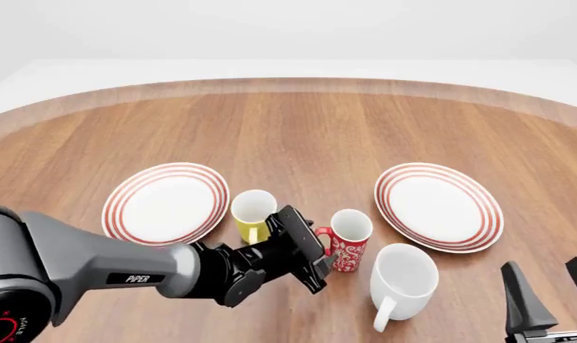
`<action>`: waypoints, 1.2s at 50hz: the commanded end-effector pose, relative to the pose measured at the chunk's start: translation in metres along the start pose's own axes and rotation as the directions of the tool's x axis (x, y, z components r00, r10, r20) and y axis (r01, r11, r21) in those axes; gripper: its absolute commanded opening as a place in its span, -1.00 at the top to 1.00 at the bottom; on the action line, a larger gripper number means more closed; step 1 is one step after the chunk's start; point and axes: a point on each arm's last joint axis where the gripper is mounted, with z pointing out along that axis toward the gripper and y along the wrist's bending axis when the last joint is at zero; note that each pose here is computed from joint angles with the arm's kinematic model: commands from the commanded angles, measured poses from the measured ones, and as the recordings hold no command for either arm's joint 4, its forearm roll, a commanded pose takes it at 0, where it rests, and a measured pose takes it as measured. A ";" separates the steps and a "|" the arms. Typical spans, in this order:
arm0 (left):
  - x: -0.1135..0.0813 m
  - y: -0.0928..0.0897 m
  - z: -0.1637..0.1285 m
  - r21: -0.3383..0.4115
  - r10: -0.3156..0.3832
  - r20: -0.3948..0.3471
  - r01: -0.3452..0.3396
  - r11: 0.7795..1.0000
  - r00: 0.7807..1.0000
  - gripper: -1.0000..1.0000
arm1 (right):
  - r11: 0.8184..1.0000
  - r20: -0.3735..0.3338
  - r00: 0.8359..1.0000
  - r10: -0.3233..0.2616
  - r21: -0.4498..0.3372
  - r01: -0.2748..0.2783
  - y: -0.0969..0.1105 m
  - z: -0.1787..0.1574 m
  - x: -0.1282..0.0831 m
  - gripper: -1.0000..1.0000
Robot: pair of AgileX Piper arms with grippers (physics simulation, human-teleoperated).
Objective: Put the red mug on the left plate.
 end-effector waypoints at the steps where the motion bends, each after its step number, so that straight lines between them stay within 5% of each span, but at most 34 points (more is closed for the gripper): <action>1: 0.005 -0.006 -0.008 0.012 -0.009 -0.001 0.009 1.000 1.000 1.00 | 1.000 0.006 1.000 -0.003 0.000 0.003 0.000 0.000 -0.001 -1.00; 36: -0.018 0.017 -0.001 -0.031 -0.086 0.029 0.087 0.996 0.996 1.00 | 1.000 0.016 1.000 -0.013 0.000 0.013 0.000 0.000 -0.006 -1.00; 50: -0.035 0.024 -0.028 -0.041 -0.207 0.098 0.212 0.977 0.973 1.00 | 1.000 0.018 1.000 -0.019 -0.002 0.019 0.000 0.000 -0.006 -1.00; 60: -0.042 0.033 -0.035 -0.058 -0.207 0.120 0.215 0.975 0.971 1.00 | 1.000 0.016 1.000 -0.020 -0.002 0.020 0.000 0.000 -0.003 -1.00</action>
